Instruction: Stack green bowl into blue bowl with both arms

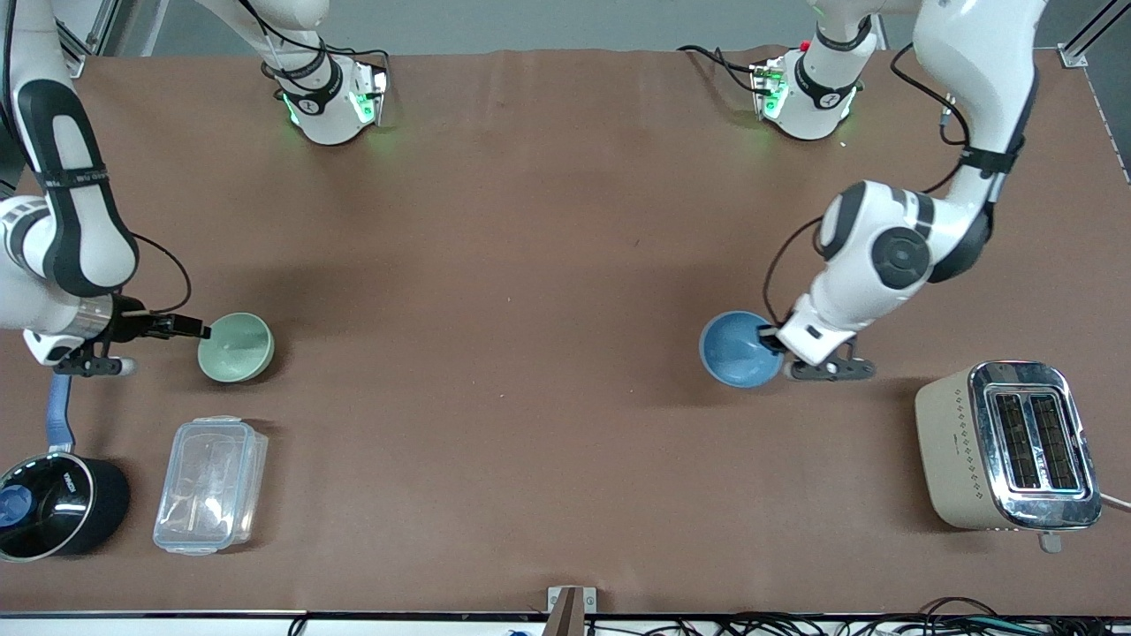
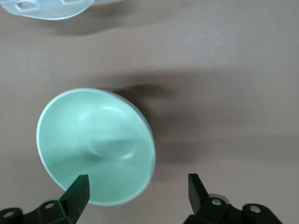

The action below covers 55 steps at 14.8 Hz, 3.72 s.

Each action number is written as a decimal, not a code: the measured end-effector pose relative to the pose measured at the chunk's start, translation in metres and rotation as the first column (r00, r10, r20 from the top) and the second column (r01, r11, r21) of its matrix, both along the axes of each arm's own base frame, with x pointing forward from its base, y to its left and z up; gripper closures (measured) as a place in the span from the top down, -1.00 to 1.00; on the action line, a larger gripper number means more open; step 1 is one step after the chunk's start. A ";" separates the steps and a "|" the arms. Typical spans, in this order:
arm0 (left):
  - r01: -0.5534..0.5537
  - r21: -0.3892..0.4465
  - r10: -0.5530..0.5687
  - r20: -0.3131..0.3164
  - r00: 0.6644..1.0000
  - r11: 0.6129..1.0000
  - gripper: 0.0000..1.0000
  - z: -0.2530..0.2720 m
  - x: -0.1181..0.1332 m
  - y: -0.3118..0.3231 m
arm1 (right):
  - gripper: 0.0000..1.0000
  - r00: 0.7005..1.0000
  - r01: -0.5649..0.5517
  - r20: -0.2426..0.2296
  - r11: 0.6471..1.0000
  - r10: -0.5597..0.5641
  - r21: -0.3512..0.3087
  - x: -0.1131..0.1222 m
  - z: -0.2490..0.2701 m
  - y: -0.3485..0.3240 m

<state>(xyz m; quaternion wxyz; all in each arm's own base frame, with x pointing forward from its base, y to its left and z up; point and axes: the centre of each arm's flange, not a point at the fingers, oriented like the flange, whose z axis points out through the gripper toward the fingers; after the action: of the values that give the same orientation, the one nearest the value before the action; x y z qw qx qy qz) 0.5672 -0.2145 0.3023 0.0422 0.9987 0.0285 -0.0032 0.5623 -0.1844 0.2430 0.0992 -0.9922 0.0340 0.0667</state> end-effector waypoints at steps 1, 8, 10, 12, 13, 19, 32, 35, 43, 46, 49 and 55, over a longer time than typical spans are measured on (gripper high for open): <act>-0.030 -0.011 0.030 -0.010 1.000 0.999 -0.90 0.004 -0.009 -0.026 | 0.87 1.000 0.004 0.000 1.000 -0.004 0.013 0.000 -0.006 0.001; -0.209 -0.051 0.204 -0.089 0.975 0.977 -0.90 -0.013 -0.063 -0.187 | 0.57 0.999 0.004 0.037 1.000 -0.004 -0.003 0.005 -0.034 -0.004; -0.244 -0.062 0.236 -0.115 0.965 0.968 -0.90 -0.027 -0.070 -0.223 | 0.41 0.999 0.005 0.036 1.000 -0.005 -0.005 0.005 -0.041 -0.004; -0.270 -0.084 0.258 -0.127 0.958 0.959 -0.90 -0.044 -0.072 -0.244 | 0.09 0.999 0.007 0.033 1.000 -0.006 -0.004 0.005 -0.044 -0.005; -0.277 -0.098 0.264 -0.128 0.956 0.956 -0.90 -0.053 -0.071 -0.248 | -0.14 0.999 0.009 0.033 1.000 -0.009 -0.002 0.005 -0.044 -0.004; -0.288 -0.097 0.275 -0.133 0.952 0.953 -0.71 -0.089 -0.070 -0.252 | -0.92 1.000 0.007 -0.028 0.999 -0.006 0.042 0.000 -0.043 -0.001; -0.269 -0.052 0.271 0.057 0.961 0.962 1.00 0.191 0.035 -0.065 | -0.92 0.983 0.158 -0.097 0.987 -0.154 0.028 0.015 0.082 0.262; -0.194 -0.003 0.193 0.066 0.979 0.981 1.00 0.243 0.038 -0.001 | -0.92 0.978 0.199 -0.060 0.980 -0.198 0.004 0.006 0.085 0.343; 0.036 0.102 -0.038 0.018 0.999 0.994 1.00 0.334 -0.010 0.116 | -0.92 0.968 0.248 -0.026 0.969 -0.248 -0.007 -0.022 0.079 0.475; 0.063 0.090 -0.061 -0.021 0.998 0.994 1.00 0.346 -0.036 0.137 | -0.92 0.965 0.264 -0.005 0.965 -0.264 -0.003 -0.037 0.060 0.521; 0.075 0.094 -0.073 -0.027 0.997 0.993 1.00 0.348 -0.055 0.137 | -0.92 0.964 0.264 0.002 0.964 -0.264 -0.005 -0.058 0.043 0.560; 0.091 0.095 -0.089 -0.025 0.996 0.991 1.00 0.350 -0.063 0.135 | -0.92 0.962 0.272 0.024 0.962 -0.272 0.002 -0.070 0.018 0.584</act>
<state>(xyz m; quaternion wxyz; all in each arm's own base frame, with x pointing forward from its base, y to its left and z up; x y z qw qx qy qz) 0.5047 -0.0797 0.6519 -0.0065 0.9997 -0.0160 -0.0141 0.4919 0.3997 0.2607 0.1070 -0.9790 0.1690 0.0405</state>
